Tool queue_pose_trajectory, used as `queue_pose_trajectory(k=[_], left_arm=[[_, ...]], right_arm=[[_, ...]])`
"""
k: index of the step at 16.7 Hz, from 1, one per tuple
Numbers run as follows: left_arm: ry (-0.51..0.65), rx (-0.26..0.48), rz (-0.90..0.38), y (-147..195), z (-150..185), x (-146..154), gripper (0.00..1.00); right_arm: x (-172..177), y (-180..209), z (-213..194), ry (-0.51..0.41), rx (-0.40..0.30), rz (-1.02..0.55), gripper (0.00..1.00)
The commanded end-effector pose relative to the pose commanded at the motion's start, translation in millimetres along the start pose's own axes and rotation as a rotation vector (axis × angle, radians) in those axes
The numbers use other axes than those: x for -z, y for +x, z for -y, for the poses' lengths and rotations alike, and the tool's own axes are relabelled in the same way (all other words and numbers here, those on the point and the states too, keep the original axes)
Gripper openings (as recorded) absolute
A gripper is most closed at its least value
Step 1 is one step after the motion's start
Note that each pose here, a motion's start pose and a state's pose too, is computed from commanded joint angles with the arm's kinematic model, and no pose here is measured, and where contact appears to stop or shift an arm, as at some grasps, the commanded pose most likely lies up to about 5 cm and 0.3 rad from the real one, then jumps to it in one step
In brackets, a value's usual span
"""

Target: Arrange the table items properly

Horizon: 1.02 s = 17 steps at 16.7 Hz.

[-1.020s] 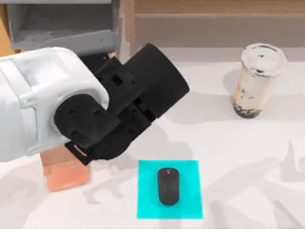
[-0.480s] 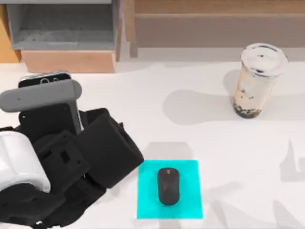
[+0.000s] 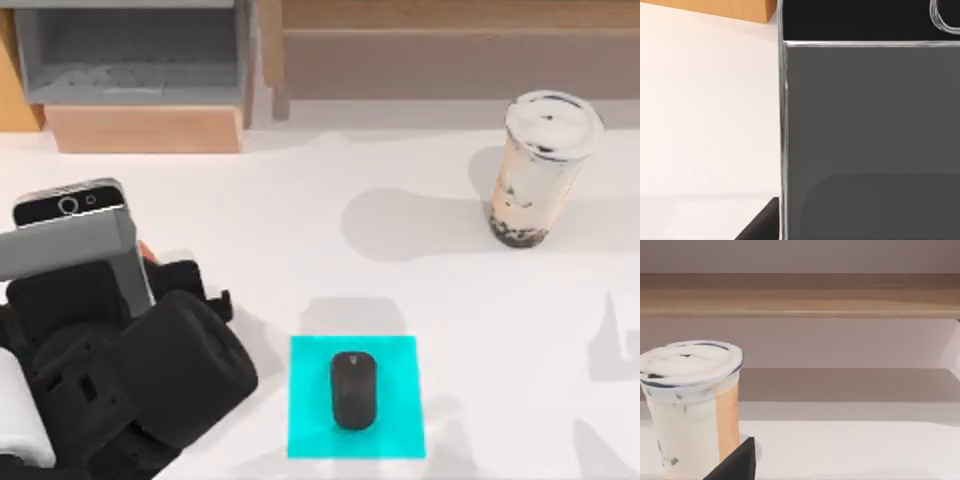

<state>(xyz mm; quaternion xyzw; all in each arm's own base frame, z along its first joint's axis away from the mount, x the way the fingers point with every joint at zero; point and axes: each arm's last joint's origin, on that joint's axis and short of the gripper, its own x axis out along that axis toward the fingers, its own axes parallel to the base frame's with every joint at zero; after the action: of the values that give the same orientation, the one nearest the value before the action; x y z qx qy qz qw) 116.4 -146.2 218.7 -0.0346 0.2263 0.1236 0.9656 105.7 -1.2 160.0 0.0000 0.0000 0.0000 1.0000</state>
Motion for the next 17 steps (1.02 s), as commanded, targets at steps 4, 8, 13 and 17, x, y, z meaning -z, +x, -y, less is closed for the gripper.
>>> queue_pose_trajectory(k=[4,8,13,17], left_arm=[[0.004,-0.004,-0.002,1,0,0,0.0],[0.034,0.001,0.018,-2,-4,0,0.0],[0.082,0.008,0.067,-8,-11,-4,0.0],[0.071,0.015,0.104,-13,-12,-13,0.0]], right_arm=[[0,0,0,0.0,0.0,0.0,1.0],[0,0,0,0.0,0.0,0.0,1.0],[0,0,0,0.0,0.0,0.0,1.0],[0,0,0,0.0,0.0,0.0,1.0]])
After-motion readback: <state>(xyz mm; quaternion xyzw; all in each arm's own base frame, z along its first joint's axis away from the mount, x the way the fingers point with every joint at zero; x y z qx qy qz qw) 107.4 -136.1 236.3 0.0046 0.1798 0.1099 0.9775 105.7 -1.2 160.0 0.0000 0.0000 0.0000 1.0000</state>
